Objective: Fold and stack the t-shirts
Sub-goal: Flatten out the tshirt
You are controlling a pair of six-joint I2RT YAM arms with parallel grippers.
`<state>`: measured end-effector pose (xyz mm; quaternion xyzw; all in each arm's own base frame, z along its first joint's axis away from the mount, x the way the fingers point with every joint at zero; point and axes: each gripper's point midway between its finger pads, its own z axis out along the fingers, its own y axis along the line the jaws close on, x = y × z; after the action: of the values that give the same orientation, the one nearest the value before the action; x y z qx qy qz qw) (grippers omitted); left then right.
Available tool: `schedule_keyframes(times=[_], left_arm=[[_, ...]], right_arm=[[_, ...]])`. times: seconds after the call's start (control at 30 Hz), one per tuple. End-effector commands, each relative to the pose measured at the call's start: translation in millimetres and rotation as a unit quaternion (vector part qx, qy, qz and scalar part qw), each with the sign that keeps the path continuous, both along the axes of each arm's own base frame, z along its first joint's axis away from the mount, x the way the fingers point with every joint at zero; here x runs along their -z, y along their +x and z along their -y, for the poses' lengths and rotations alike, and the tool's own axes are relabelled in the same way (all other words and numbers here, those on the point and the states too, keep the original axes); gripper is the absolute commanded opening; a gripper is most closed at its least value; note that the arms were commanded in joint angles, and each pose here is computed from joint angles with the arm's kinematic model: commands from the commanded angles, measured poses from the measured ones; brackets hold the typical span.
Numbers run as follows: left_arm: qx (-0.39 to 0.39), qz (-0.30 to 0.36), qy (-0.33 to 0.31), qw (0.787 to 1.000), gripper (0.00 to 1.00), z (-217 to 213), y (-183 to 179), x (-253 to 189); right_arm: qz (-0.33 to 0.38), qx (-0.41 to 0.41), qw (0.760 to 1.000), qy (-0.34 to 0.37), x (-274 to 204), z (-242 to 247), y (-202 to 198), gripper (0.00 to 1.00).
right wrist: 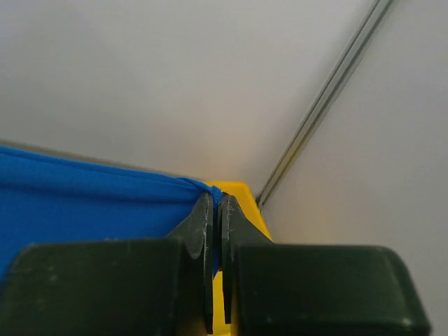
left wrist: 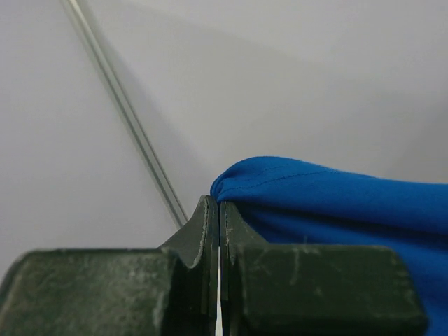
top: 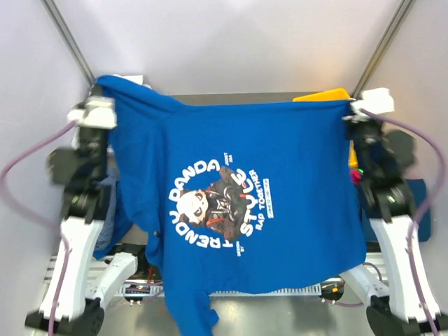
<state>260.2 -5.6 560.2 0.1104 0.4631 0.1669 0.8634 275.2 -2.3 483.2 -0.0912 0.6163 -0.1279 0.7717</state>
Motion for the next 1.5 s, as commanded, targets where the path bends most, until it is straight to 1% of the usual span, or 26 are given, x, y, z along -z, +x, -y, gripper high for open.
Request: schedule_keyframes(times=[0.0, 0.03, 0.07, 0.1, 0.13, 0.17, 0.23, 0.27, 0.3, 0.37, 0.4, 0.53, 0.57, 0.63, 0.8, 0.83, 0.9, 0.93, 1.0, 1.17, 1.2, 1.23, 1.27, 1.37, 1.43, 1.47], left_arm=[[-0.059, -0.068, 0.047, 0.995, 0.00, -8, 79, 75], [-0.068, -0.082, 0.053, 0.993, 0.00, -9, 95, 88], [-0.074, -0.124, 0.060, 0.988, 0.00, -8, 125, 119], [-0.083, -0.149, 0.069, 0.983, 0.00, -10, 142, 137], [-0.088, -0.158, 0.069, 0.981, 0.00, -10, 156, 148], [-0.100, -0.192, 0.071, 0.974, 0.00, -12, 180, 179], [-0.104, -0.191, 0.073, 0.973, 0.00, -11, 200, 190], [-0.114, -0.218, 0.076, 0.966, 0.00, -13, 219, 219], [-0.120, -0.209, 0.070, 0.968, 0.00, -14, 228, 214], [-0.139, -0.241, 0.072, 0.958, 0.00, -18, 249, 244], [-0.144, -0.233, 0.069, 0.959, 0.00, -18, 257, 241], [-0.159, -0.233, 0.079, 0.956, 0.00, -22, 275, 254], [-0.162, -0.227, 0.078, 0.957, 0.00, -23, 278, 251], [-0.172, -0.233, 0.082, 0.954, 0.00, -26, 287, 263], [-0.199, -0.221, 0.074, 0.952, 0.00, -36, 306, 261], [-0.206, -0.225, 0.074, 0.949, 0.00, -38, 312, 267], [-0.215, -0.210, 0.067, 0.951, 0.00, -40, 320, 259], [-0.222, -0.215, 0.065, 0.949, 0.00, -42, 325, 266], [-0.225, -0.202, 0.053, 0.952, 0.00, -42, 332, 257], [-0.233, -0.198, 0.037, 0.951, 0.01, -43, 353, 263], [-0.233, -0.197, 0.033, 0.952, 0.01, -42, 355, 264], [-0.235, -0.192, 0.028, 0.952, 0.02, -43, 357, 260], [-0.235, -0.199, 0.028, 0.951, 0.05, -42, 362, 270], [-0.236, -0.203, 0.032, 0.950, 0.14, -39, 369, 279], [-0.238, -0.202, 0.033, 0.950, 0.18, -37, 373, 279], [-0.237, -0.202, 0.033, 0.950, 0.24, -36, 375, 281]], right_arm=[[-0.075, 0.052, 0.996, -0.027, 72, 11, 68, 0.01], [-0.085, 0.050, 0.995, -0.034, 84, 8, 80, 0.01], [-0.109, 0.053, 0.992, -0.041, 105, 9, 92, 0.01], [-0.150, 0.055, 0.986, -0.050, 137, 7, 114, 0.01], [-0.160, 0.063, 0.983, -0.063, 148, 9, 125, 0.01], [-0.171, 0.069, 0.981, -0.067, 164, 9, 137, 0.01], [-0.201, 0.073, 0.974, -0.080, 196, 8, 162, 0.01], [-0.211, 0.075, 0.971, -0.084, 206, 8, 169, 0.01], [-0.220, 0.080, 0.968, -0.085, 214, 9, 176, 0.01], [-0.240, 0.083, 0.963, -0.089, 233, 9, 194, 0.01], [-0.245, 0.084, 0.962, -0.090, 240, 8, 200, 0.01], [-0.257, 0.084, 0.958, -0.095, 257, 5, 231, 0.01], [-0.256, 0.088, 0.958, -0.093, 256, 5, 236, 0.01], [-0.249, 0.089, 0.960, -0.091, 252, 3, 247, 0.01], [-0.256, 0.102, 0.956, -0.105, 265, 6, 270, 0.01], [-0.248, 0.103, 0.958, -0.103, 259, 5, 275, 0.01], [-0.248, 0.109, 0.957, -0.107, 265, 7, 283, 0.01], [-0.239, 0.112, 0.959, -0.106, 260, 6, 289, 0.01], [-0.240, 0.112, 0.959, -0.104, 266, 5, 297, 0.01], [-0.221, 0.115, 0.964, -0.094, 265, 3, 319, 0.01], [-0.212, 0.119, 0.966, -0.091, 257, 3, 325, 0.01], [-0.220, 0.124, 0.963, -0.091, 268, 5, 330, 0.01], [-0.221, 0.124, 0.963, -0.090, 269, 4, 333, 0.01], [-0.225, 0.126, 0.962, -0.094, 279, 4, 342, 0.01], [-0.227, 0.128, 0.961, -0.094, 283, 4, 347, 0.01], [-0.229, 0.129, 0.960, -0.096, 286, 4, 349, 0.01]])
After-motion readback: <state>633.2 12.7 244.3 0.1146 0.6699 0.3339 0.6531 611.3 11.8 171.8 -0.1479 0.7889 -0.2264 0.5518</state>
